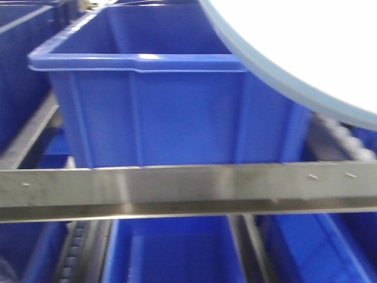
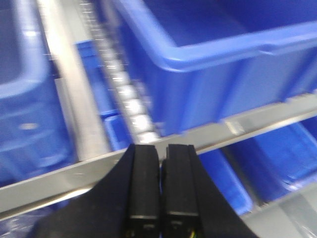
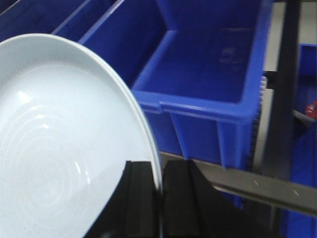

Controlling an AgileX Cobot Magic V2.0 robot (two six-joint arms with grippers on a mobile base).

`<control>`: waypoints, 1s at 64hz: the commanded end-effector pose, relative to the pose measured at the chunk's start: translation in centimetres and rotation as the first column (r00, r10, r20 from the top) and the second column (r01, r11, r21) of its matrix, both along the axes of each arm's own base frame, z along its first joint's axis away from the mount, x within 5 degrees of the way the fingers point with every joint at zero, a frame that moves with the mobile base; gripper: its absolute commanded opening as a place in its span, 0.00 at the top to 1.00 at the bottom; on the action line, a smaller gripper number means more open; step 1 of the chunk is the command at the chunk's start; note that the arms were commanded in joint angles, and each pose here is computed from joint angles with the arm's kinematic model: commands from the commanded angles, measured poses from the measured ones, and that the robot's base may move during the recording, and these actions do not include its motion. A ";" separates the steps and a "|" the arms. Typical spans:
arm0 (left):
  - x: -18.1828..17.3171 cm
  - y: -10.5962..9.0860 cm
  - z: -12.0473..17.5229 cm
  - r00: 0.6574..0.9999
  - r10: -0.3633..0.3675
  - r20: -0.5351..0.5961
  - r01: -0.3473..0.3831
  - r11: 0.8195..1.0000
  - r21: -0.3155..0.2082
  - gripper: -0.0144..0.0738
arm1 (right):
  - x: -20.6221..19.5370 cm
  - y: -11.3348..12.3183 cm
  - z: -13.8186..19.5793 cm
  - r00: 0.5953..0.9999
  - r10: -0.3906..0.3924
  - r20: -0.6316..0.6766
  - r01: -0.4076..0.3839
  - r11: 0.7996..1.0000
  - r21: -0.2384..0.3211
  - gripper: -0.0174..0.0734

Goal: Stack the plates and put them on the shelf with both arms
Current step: 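Drive the base to the blue-bin shelving holding the plates in the right gripper, then lower the plate stack into the blue bin with the right gripper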

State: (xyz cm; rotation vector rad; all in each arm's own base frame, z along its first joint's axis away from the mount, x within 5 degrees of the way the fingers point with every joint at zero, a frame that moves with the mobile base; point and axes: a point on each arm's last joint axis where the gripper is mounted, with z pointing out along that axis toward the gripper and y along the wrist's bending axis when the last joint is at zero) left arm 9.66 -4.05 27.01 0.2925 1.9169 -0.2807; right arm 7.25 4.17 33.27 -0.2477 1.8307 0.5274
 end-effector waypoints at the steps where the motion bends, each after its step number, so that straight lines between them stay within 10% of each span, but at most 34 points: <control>1: 0.1 -0.4 1.5 0.996 -0.032 0.077 0.036 0.999 -0.042 0.74 | 0.1 -0.2 1.8 0.995 -0.032 0.090 0.026 0.997 0.066 0.75; 64: 0.1 -0.4 1.5 0.996 -0.032 0.077 0.036 0.999 -0.042 0.74 | 0.1 -0.2 1.8 0.995 -0.032 0.090 0.026 0.997 0.066 0.75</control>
